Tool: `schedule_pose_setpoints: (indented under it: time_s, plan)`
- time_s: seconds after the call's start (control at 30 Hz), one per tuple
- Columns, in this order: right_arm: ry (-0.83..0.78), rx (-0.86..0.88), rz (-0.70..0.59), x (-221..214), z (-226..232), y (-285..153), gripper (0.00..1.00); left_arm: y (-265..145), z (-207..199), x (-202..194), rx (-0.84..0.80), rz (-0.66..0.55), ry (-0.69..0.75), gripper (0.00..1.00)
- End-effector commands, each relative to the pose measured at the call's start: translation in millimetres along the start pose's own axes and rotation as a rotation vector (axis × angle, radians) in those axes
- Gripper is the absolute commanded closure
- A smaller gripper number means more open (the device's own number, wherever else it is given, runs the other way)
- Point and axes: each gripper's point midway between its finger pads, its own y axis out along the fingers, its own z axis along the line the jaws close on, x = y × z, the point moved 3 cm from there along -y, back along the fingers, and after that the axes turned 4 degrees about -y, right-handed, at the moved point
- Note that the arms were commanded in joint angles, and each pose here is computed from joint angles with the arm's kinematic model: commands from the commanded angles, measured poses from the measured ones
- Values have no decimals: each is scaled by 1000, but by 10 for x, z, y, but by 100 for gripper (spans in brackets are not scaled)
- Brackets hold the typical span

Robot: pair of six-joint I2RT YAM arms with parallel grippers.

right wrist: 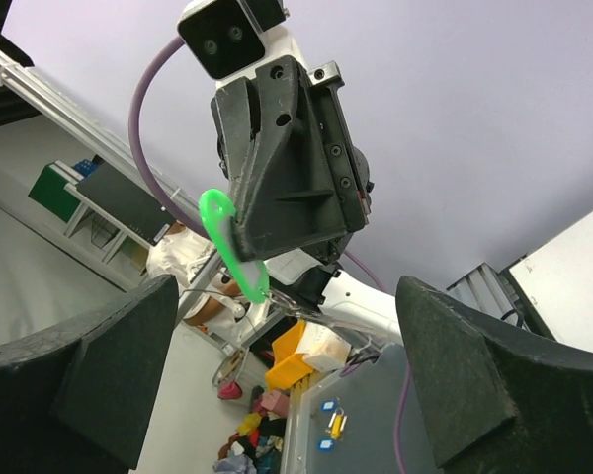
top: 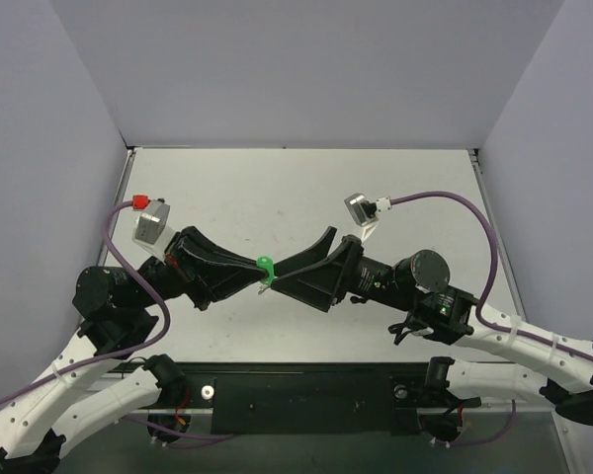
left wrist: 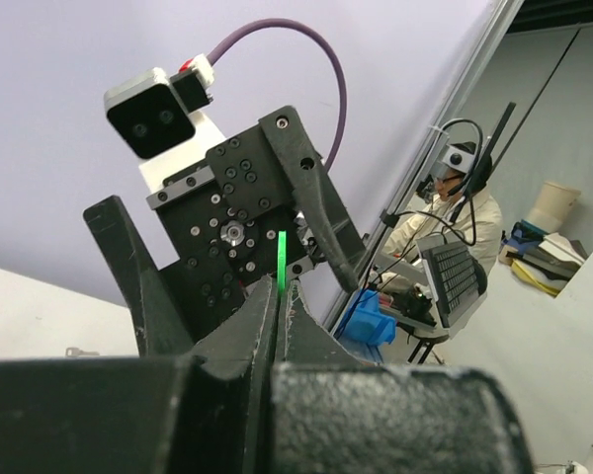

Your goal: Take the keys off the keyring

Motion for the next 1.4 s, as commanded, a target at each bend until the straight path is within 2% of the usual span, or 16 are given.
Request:
schedule_pose_setpoints:
  time_s: [0.0, 0.3, 0.47, 0.8, 1.37]
  plan:
    - [-28, 171, -74, 223, 421, 38, 17, 34, -219, 189, -87, -75, 21, 100]
    - [-21, 291, -75, 223, 670, 124, 28, 63, -238, 329, -75, -151, 7, 100]
    - [-18, 331, -86, 237, 768, 151, 37, 79, -219, 388, -83, -202, -14, 100]
    - [-6, 332, -99, 227, 745, 182, 42, 60, -247, 450, -93, -248, -16, 100]
    - [14, 282, -156, 242, 599, 253, 61, -23, -227, 489, -48, -295, 9, 100]
